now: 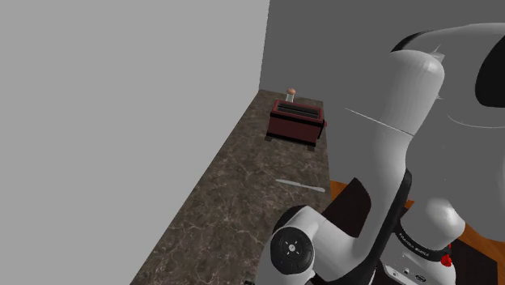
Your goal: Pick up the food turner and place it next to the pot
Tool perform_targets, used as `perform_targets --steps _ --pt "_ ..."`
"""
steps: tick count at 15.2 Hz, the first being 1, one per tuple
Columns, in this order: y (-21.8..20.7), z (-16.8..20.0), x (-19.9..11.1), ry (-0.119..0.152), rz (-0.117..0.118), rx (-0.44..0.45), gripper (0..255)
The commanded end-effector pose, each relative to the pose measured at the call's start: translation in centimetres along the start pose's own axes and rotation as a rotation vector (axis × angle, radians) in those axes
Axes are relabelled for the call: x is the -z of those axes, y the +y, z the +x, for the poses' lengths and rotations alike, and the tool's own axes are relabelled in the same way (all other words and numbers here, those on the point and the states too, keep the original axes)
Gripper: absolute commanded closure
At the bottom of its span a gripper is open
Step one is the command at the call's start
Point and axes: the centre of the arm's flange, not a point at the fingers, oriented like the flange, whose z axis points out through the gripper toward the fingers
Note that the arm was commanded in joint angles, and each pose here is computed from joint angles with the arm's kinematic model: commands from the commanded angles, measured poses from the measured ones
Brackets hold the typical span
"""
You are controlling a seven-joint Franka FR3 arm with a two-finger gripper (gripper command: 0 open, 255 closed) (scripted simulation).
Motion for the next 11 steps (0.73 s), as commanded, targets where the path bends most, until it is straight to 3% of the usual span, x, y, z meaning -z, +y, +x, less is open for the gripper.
perform_targets --steps 1,10,11 --pt "0.08 -0.11 -1.1 0.0 0.0 0.0 255" --pt "0.07 -0.15 -1.72 0.0 0.0 0.0 255" --pt "0.07 -0.15 -1.72 0.0 0.0 0.0 0"
